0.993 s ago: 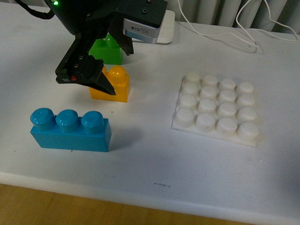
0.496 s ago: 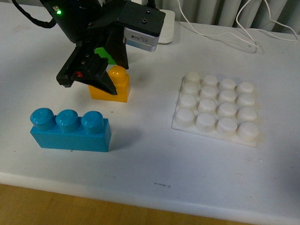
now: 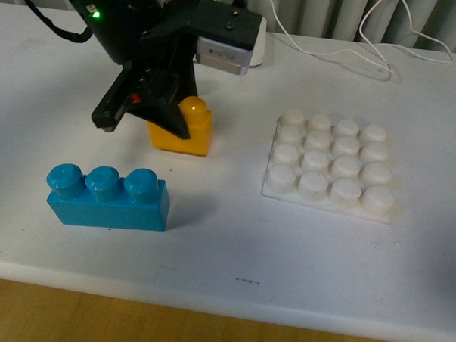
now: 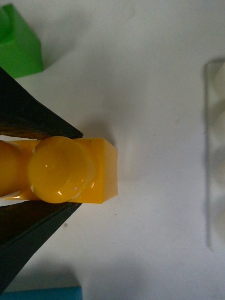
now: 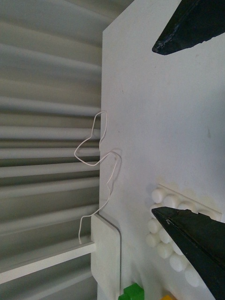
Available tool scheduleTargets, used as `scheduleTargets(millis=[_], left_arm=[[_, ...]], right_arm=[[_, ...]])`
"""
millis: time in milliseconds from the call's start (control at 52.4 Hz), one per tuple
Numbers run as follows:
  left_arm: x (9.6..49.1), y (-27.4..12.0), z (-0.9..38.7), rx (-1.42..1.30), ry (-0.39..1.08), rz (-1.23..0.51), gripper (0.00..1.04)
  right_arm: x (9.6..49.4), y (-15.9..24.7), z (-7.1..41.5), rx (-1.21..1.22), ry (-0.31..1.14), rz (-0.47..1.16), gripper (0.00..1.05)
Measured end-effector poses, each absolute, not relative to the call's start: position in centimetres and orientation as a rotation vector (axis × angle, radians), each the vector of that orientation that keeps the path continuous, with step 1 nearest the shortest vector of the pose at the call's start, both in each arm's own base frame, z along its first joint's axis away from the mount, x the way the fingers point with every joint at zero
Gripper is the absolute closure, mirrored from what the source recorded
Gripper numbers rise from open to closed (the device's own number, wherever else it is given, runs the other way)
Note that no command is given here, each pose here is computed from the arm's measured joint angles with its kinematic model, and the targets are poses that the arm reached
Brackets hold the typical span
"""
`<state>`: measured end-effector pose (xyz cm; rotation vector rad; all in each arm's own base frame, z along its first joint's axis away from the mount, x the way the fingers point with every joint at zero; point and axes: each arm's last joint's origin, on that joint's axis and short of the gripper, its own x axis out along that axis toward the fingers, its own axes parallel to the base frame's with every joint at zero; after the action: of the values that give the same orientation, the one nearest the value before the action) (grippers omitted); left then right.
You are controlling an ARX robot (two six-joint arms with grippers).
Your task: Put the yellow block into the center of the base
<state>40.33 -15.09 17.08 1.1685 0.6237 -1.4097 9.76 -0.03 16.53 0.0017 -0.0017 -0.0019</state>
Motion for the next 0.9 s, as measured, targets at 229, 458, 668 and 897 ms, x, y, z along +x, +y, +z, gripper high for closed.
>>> scheduleTargets(millis=[229, 458, 668, 897], left_arm=[[39.7, -19.0, 20.1, 1.203, 0.503, -1.42, 0.73], [39.9, -23.7, 21.6, 1.205, 0.388, -1.441, 0.73], [40.8, -25.6, 19.4, 1.187, 0.409, -1.484, 0.73], [40.5, -27.3, 19.2, 1.178, 0.388, -1.529, 0.73]], right_arm=[[9.8, 0.0, 16.5, 0.002, -0.002, -0.002, 0.09], [9.8, 0.0, 16.5, 0.002, -0.002, -0.002, 0.09], [9.8, 0.0, 16.5, 0.002, -0.002, -0.002, 0.09], [9.8, 0.0, 16.5, 0.002, -0.002, -0.002, 0.09]])
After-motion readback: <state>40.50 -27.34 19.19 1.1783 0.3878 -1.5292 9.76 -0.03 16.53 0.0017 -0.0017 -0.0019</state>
